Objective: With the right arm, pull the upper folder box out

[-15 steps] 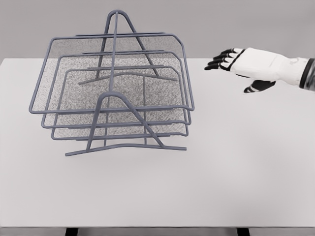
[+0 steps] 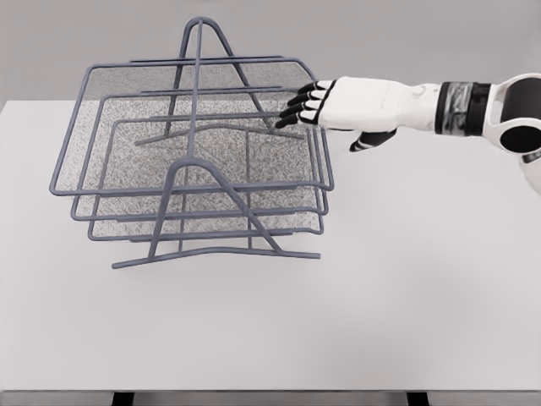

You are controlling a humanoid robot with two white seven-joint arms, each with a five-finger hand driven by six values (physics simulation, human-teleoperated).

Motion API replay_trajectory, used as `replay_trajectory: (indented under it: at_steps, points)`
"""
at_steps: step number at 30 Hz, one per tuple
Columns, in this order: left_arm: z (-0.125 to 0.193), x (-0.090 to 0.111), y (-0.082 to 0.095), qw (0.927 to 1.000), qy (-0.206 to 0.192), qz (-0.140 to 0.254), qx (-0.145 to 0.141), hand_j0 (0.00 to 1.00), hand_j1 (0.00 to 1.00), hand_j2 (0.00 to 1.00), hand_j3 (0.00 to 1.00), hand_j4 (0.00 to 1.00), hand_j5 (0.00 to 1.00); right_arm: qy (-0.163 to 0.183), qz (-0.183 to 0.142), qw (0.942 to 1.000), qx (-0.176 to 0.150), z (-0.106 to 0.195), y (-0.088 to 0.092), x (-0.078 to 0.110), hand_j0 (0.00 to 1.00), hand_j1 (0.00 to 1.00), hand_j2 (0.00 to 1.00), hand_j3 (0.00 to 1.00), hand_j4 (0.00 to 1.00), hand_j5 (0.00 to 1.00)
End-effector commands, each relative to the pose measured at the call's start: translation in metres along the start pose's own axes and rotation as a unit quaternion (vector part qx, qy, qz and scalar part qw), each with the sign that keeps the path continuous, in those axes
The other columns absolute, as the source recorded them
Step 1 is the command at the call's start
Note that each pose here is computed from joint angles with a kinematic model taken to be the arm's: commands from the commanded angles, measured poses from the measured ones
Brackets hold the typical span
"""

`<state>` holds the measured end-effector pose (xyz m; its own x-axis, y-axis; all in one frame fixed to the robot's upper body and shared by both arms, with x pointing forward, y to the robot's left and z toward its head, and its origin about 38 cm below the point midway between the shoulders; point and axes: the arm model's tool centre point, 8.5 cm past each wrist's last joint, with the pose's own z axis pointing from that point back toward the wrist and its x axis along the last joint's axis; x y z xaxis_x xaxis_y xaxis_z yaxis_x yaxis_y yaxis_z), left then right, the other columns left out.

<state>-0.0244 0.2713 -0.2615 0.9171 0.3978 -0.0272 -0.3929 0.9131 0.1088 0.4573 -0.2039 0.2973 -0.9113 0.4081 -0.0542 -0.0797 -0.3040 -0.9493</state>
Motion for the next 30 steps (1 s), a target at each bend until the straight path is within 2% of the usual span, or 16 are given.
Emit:
replay_trajectory:
  at_steps: [1, 4, 8, 13, 14, 16, 19, 24, 26, 28, 30]
  points:
    - [0.0, 0.0, 0.0, 1.0, 0.0, 0.0, 0.0, 1.0, 1.0, 1.0, 1.0, 1.0, 1.0, 0.014, -0.004, 0.9999, 0.007, 0.019, 0.002, -0.006, 1.0, 1.0, 1.0, 1.0, 1.0, 1.0]
    - [0.0, 0.0, 0.0, 1.0, 0.0, 0.0, 0.0, 1.0, 1.0, 1.0, 1.0, 1.0, 1.0, -0.01, -0.013, 0.9998, 0.015, 0.006, 0.018, 0.009, 1.0, 1.0, 1.0, 1.0, 1.0, 1.0]
    - [0.0, 0.0, 0.0, 1.0, 0.0, 0.0, 0.0, 1.0, 1.0, 1.0, 1.0, 1.0, 1.0, -0.019, -0.018, 0.9992, 0.031, -0.001, 0.03, 0.014, 1.0, 1.0, 1.0, 1.0, 1.0, 1.0]
    - [0.0, 0.0, 0.0, 1.0, 0.0, 0.0, 0.0, 1.0, 1.0, 1.0, 1.0, 1.0, 1.0, -0.018, -0.052, 0.9973, 0.048, 0.003, 0.064, 0.019, 1.0, 1.0, 1.0, 1.0, 1.0, 1.0]
    - [0.0, 0.0, 0.0, 1.0, 0.0, 0.0, 0.0, 1.0, 1.0, 1.0, 1.0, 1.0, 1.0, -0.004, -0.05, 0.9974, 0.052, 0.015, 0.063, 0.012, 1.0, 1.0, 1.0, 1.0, 1.0, 1.0]
    - [0.0, 0.0, 0.0, 1.0, 0.0, 0.0, 0.0, 1.0, 1.0, 1.0, 1.0, 1.0, 1.0, 0.047, -0.037, 0.9965, 0.059, 0.059, 0.053, -0.008, 1.0, 1.0, 1.0, 1.0, 1.0, 1.0]
    - [0.0, 0.0, 0.0, 1.0, 0.0, 0.0, 0.0, 1.0, 1.0, 1.0, 1.0, 1.0, 1.0, 0.066, -0.035, 0.9955, 0.059, 0.096, 0.038, -0.014, 1.0, 1.0, 1.0, 1.0, 1.0, 1.0]
    - [0.0, 0.0, 0.0, 1.0, 0.0, 0.0, 0.0, 1.0, 1.0, 1.0, 1.0, 1.0, 1.0, 0.082, -0.048, 0.992, 0.083, 0.113, 0.056, -0.015, 1.0, 1.0, 1.0, 1.0, 1.0, 1.0]
    - [0.0, 0.0, 0.0, 1.0, 0.0, 0.0, 0.0, 1.0, 1.0, 1.0, 1.0, 1.0, 1.0, 0.115, -0.042, 0.9886, 0.089, 0.143, 0.049, -0.022, 1.0, 1.0, 1.0, 1.0, 1.0, 1.0]
    - [0.0, 0.0, 0.0, 1.0, 0.0, 0.0, 0.0, 1.0, 1.0, 1.0, 1.0, 1.0, 1.0, 0.124, -0.049, 0.9861, 0.099, 0.155, 0.056, -0.022, 1.0, 1.0, 1.0, 1.0, 1.0, 1.0]
    - [0.0, 0.0, 0.0, 1.0, 0.0, 0.0, 0.0, 1.0, 1.0, 1.0, 1.0, 1.0, 1.0, 0.148, -0.055, 0.9823, 0.1, 0.183, 0.05, -0.026, 1.0, 1.0, 1.0, 1.0, 1.0, 1.0]
